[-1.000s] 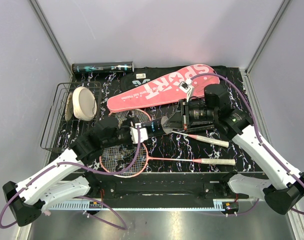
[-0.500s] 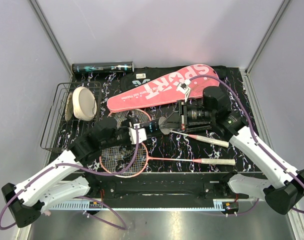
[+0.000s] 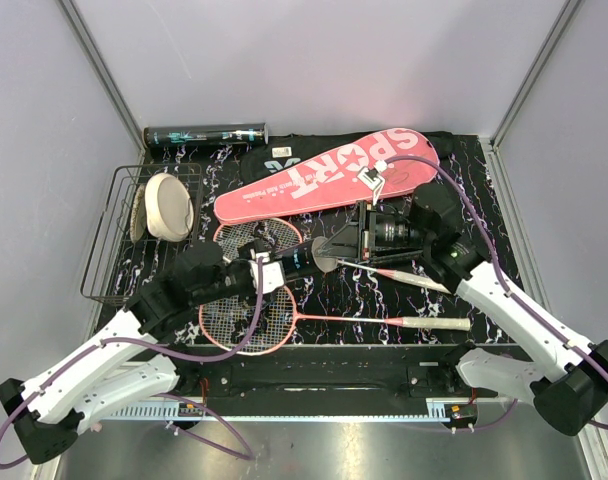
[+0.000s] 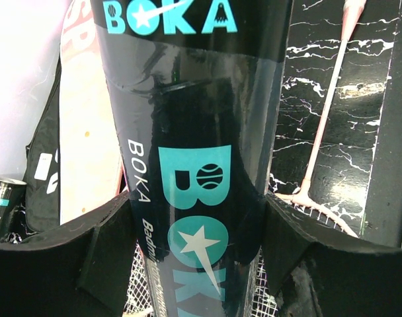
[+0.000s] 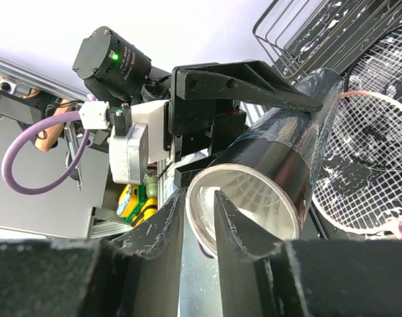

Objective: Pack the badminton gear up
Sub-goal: Close the lid on the shuttle tube.

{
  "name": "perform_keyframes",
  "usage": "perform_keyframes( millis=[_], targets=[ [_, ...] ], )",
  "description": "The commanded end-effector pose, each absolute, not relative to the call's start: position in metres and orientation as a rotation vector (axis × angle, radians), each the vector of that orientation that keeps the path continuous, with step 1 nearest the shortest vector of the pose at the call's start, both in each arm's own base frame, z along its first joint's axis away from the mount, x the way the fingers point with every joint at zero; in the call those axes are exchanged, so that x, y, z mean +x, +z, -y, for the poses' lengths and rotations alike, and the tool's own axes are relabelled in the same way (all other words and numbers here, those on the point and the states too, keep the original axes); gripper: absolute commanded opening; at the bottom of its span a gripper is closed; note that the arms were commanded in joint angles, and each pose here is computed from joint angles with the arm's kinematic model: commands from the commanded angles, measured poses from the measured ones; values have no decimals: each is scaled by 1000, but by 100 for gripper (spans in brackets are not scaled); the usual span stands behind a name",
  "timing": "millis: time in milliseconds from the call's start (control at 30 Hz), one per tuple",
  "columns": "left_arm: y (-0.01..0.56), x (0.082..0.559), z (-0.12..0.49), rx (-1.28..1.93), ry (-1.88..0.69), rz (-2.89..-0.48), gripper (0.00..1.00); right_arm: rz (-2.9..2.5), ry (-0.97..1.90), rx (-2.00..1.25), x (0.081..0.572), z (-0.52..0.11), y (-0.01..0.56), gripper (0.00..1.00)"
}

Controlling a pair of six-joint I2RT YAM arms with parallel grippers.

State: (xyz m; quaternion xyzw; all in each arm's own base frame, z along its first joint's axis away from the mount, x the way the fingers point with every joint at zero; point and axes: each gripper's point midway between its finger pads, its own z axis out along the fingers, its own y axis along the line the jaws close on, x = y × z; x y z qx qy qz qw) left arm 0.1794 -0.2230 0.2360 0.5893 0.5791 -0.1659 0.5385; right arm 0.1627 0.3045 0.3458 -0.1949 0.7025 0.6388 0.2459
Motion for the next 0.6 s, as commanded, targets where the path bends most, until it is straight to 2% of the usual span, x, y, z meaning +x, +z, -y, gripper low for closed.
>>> perform_keyframes(
  millis=[0, 200, 567],
  targets=[
    [312, 170, 247, 1272, -487, -1073, 0, -1873, 1792, -485, 165, -311, 345, 31],
    [321, 171, 247, 1219, -508, -1065, 0, -1807, 1814, -488, 161, -308, 349, 30],
    [315, 183, 245, 1204, -465, -1132, 0, -1927, 1639, -465, 159, -284, 330, 33]
  ],
)
